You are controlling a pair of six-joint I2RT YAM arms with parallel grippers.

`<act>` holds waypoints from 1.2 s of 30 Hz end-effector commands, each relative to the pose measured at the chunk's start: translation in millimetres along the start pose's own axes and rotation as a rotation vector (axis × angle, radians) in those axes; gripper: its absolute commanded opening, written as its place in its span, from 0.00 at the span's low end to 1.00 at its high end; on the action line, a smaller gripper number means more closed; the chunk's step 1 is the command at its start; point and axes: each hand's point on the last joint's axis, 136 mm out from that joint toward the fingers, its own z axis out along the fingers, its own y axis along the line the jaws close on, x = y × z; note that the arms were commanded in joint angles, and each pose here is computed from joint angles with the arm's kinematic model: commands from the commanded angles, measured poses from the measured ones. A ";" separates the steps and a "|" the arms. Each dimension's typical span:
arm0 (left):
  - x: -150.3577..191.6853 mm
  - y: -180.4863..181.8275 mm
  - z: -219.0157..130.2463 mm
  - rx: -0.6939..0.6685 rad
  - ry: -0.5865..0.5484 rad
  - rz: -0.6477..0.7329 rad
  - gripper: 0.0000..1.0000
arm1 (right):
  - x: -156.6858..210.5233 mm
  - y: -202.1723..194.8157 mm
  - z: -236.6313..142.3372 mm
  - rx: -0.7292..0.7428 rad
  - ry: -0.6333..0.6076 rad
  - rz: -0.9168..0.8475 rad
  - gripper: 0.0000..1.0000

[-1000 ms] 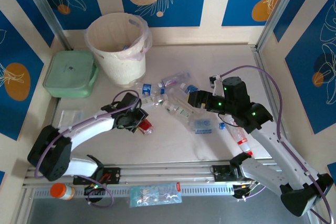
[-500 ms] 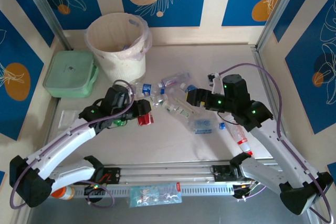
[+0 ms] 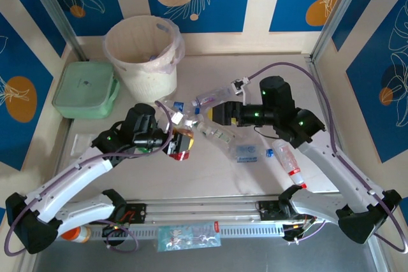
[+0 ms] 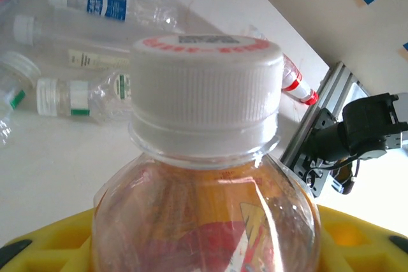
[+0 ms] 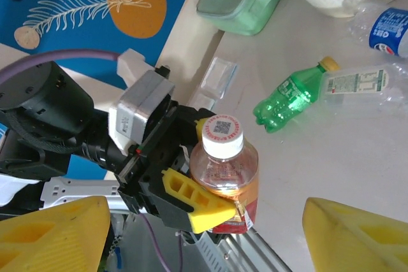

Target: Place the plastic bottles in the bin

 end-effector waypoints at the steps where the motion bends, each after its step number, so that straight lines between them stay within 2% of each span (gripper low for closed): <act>1: -35.8 -12.6 -22.8 -0.035 -0.111 0.199 0.45 | -6.9 8.6 -7.6 -0.007 -0.037 -0.040 0.79; 6: -82.6 6.2 -40.8 -0.238 -0.171 0.359 0.42 | -8.2 0.4 -10.6 0.016 -0.053 -0.029 0.79; 12: -156.8 34.2 -49.9 -0.386 -0.237 0.347 0.40 | -8.9 -5.6 -20.0 0.057 -0.084 -0.051 0.79; 15: -195.3 64.3 -60.4 -0.502 -0.320 0.269 0.38 | -11.3 -12.0 -25.4 0.102 -0.104 -0.069 0.80; 19: -240.6 119.9 -87.1 -0.616 -0.455 0.066 0.38 | -15.9 -20.1 -36.1 0.174 -0.139 -0.095 0.79; 25: -289.3 180.4 -113.8 -0.756 -0.570 -0.041 0.43 | -12.8 -23.4 -48.0 0.216 -0.143 -0.121 0.80; 31: -313.6 233.4 -122.0 -0.807 -0.641 -0.170 0.43 | -12.2 -26.1 -56.7 0.197 -0.167 -0.078 0.80; 36: -313.6 271.8 -106.3 -0.816 -0.616 -0.269 0.47 | -14.4 -29.6 -63.3 0.206 -0.176 -0.066 0.80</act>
